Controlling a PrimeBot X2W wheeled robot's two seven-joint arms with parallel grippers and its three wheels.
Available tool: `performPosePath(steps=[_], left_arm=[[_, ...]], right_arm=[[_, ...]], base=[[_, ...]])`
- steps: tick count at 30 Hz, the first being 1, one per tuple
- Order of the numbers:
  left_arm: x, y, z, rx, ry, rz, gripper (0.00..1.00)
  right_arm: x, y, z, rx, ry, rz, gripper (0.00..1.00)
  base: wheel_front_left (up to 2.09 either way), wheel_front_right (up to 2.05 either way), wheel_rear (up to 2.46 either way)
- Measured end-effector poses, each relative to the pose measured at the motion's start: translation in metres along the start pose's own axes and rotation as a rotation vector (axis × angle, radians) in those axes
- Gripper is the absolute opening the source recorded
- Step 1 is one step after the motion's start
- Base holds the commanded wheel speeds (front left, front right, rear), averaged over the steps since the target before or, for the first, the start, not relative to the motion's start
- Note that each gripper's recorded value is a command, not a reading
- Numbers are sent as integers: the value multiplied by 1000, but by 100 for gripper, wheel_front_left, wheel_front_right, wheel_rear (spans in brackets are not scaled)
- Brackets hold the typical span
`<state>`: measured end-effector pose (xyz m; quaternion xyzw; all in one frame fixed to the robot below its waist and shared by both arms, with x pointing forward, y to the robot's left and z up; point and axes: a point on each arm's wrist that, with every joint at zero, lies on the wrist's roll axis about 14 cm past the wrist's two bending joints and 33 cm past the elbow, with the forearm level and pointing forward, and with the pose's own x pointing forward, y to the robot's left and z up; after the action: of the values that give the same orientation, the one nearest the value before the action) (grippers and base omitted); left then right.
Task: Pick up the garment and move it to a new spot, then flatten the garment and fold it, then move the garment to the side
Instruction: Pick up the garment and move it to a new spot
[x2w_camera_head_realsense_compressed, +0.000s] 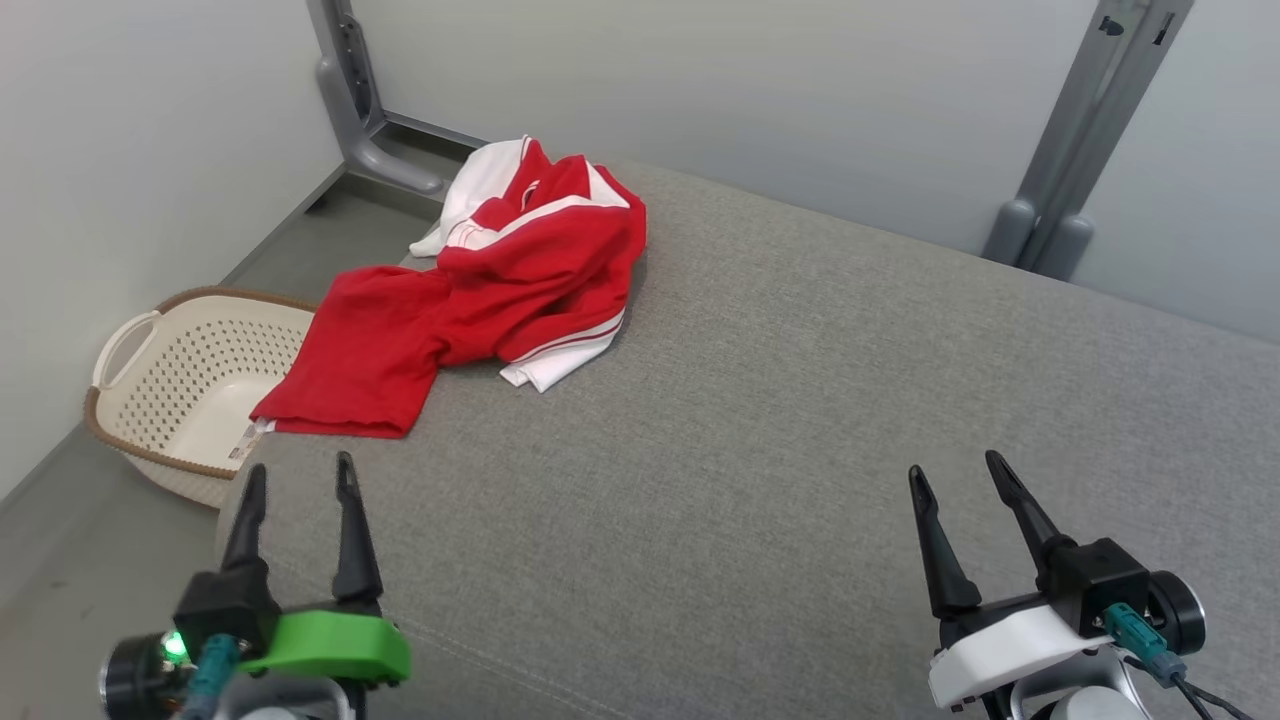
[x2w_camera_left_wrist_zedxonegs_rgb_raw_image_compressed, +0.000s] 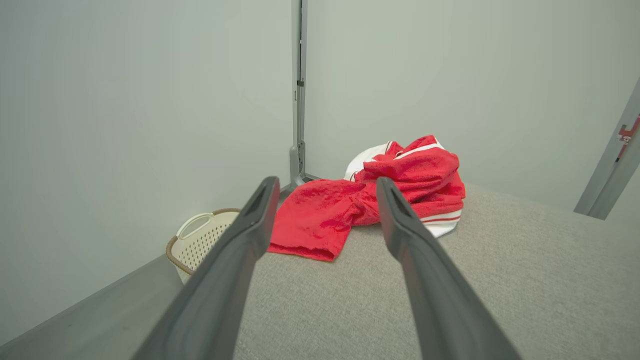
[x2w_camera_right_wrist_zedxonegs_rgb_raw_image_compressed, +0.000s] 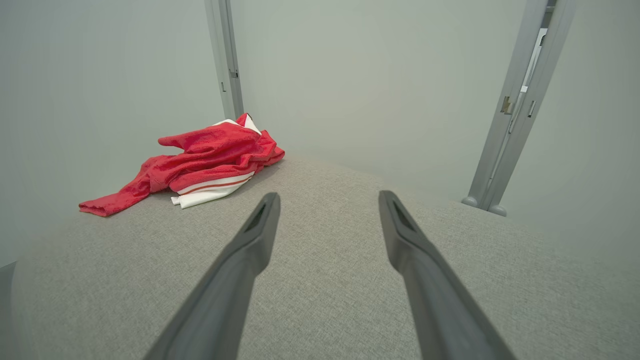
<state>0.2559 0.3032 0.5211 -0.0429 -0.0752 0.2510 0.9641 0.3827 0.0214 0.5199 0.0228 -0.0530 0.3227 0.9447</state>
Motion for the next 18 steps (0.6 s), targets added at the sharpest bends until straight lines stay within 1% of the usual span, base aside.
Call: performPosePath(steps=[2,4,6,9,11,14,15,18], left_arm=[[12,5,18,16,-54,-18,100],[36,11,53,59,-156,-39,100],[55,12,77,93,-219,-71,100],[86,0,104,134,-249,-153,100],[110,-15,126,168,-270,-214,100],[145,-31,135,194,-221,-257,100],[158,-37,133,215,-192,-273,100],[190,-54,123,217,-106,-297,100]], right_arm=[[-2,-5,5,-6,-16,-18,100],[-6,-13,6,-16,-18,-40,100],[-10,-20,5,-24,-15,-61,100],[-15,-31,4,-40,-12,-93,100],[-15,-38,4,-54,-13,-111,100],[-9,-48,3,-70,-18,-125,100],[-7,-51,1,-76,-14,-129,100],[-1,-60,-6,-89,-6,-140,100]], base=[[0,0,0],[0,0,0],[0,0,0],[0,0,0],[0,0,0],[0,0,0],[0,0,0],[0,0,0]])
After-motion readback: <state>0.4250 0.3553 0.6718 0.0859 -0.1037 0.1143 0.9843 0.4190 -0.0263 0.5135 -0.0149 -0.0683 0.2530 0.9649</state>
